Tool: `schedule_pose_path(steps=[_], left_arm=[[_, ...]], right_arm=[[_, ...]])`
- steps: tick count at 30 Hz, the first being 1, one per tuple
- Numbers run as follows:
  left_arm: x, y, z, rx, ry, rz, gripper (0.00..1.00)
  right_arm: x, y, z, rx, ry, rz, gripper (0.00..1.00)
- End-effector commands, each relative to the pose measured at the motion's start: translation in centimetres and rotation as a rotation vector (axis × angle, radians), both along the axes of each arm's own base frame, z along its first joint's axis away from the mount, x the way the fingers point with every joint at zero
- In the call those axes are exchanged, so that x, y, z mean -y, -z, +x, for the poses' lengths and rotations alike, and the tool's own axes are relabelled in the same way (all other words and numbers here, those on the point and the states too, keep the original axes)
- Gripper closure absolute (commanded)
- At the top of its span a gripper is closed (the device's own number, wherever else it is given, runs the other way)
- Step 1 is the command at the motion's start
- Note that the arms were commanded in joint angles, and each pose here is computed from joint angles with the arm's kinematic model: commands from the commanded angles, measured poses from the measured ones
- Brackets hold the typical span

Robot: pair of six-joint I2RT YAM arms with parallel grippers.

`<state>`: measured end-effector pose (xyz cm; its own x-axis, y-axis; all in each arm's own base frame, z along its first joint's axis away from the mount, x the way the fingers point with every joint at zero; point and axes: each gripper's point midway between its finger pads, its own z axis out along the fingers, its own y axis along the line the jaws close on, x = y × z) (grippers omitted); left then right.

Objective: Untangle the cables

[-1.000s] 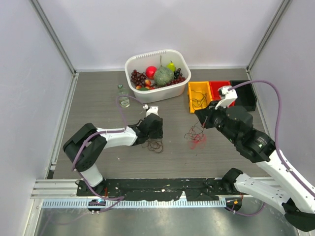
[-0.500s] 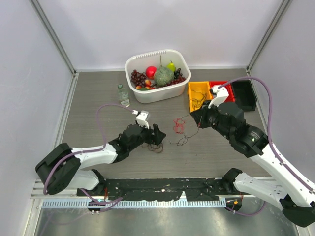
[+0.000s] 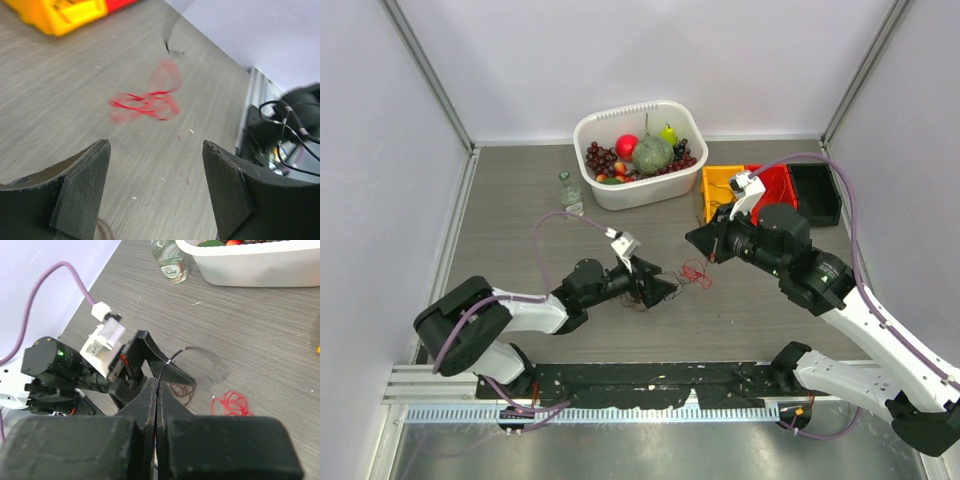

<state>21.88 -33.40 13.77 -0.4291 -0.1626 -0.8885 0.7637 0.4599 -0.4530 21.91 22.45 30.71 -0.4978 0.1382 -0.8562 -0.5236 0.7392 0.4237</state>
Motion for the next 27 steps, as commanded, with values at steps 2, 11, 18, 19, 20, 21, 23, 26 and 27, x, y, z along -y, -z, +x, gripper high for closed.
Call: schedule_pose_path(steps=[2, 11, 18, 19, 20, 21, 23, 26, 27], left_arm=[[3.7, -3.6, -3.2, 0.119, 0.235, -0.112, 0.21], [3.3, -1.6, 0.0, 0.086, 0.063, 0.021, 0.28], [-0.4, -2.6, -0.6, 0.113, -0.041, -0.005, 0.32], [-1.5, -2.9, 0.1, 0.123, -0.113, -0.018, 0.29], [-2.7, -2.9, 0.9, 0.124, -0.189, -0.017, 0.26], [-3.7, -2.8, 1.3, 0.116, -0.247, -0.02, 0.22], [-5.6, -2.7, 2.4, 0.093, -0.367, -0.031, 0.16], [-6.8, -2.2, 3.2, 0.069, -0.451, -0.034, 0.15], [-6.8, -2.2, 3.2, 0.066, -0.453, -0.036, 0.15]], right_arm=[[-0.8, -2.8, -0.5, 0.058, -0.048, 0.081, 0.99], [-1.2, -3.7, -0.9, 0.064, -0.069, 0.12, 0.99], [5.3, -0.3, 2.0, 0.029, 0.295, -0.094, 0.99], [7.0, -0.2, 2.6, 0.041, 0.388, -0.123, 0.99], [8.0, 0.6, 2.6, 0.028, 0.427, -0.157, 0.99], [9.6, 0.8, 3.0, 0.032, 0.519, -0.184, 0.99], [11.5, 1.9, 3.2, 0.017, 0.616, -0.239, 0.99], [13.0, 3.3, 3.5, -0.008, 0.709, -0.296, 0.99], [13.5, 4.1, 3.7, -0.014, 0.74, -0.333, 0.99]])
